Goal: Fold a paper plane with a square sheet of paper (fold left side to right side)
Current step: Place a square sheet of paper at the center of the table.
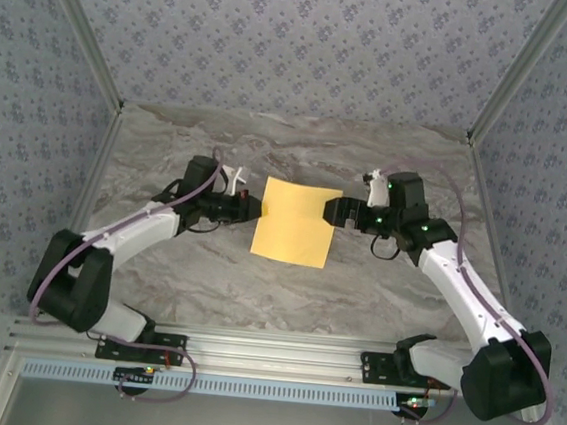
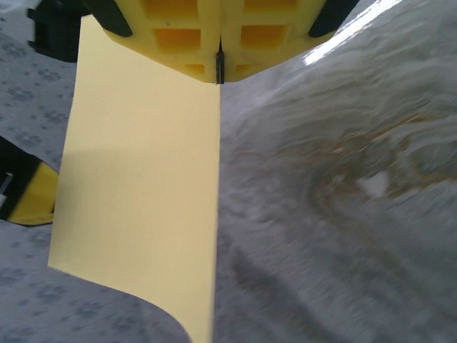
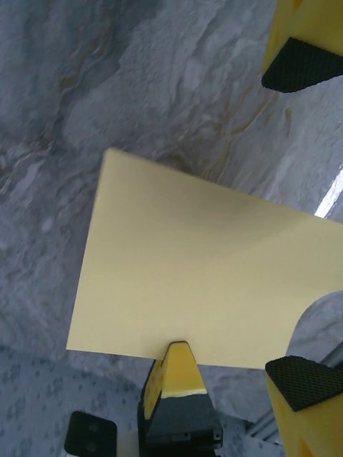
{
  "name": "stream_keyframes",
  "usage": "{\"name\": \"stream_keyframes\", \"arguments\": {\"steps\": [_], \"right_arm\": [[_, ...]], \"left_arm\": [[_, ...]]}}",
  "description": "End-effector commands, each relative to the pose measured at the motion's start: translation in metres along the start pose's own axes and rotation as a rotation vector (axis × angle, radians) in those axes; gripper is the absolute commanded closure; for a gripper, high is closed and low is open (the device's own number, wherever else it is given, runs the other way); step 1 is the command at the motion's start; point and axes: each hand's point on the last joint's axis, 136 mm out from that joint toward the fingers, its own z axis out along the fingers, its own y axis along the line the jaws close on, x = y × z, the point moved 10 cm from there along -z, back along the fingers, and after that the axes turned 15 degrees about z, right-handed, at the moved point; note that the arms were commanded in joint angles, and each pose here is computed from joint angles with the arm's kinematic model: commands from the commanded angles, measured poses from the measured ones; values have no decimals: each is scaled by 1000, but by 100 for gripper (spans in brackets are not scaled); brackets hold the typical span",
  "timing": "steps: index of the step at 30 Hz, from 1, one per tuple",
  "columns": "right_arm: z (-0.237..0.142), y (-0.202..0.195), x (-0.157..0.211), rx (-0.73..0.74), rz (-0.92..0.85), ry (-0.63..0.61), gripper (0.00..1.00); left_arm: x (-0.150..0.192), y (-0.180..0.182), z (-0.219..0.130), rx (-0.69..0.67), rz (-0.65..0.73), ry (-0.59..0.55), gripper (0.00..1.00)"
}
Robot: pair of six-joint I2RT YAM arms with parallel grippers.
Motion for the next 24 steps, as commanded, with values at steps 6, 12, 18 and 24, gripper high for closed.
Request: {"name": "stream_keyframes", "arguments": {"steps": [6, 12, 18, 24], "right_arm": [[60, -29, 6, -85, 173, -19, 27], [119, -36, 13, -110, 237, 110, 68], [168, -47, 24, -36, 290, 218, 74], [181, -62, 40, 115, 305, 262, 74]], "left_arm": [[14, 50, 15, -199, -83, 64, 100], [11, 50, 15, -229, -60, 103, 100], [4, 44, 13, -205, -55, 105, 100], [-3, 36, 14, -121, -81, 76, 86]]}}
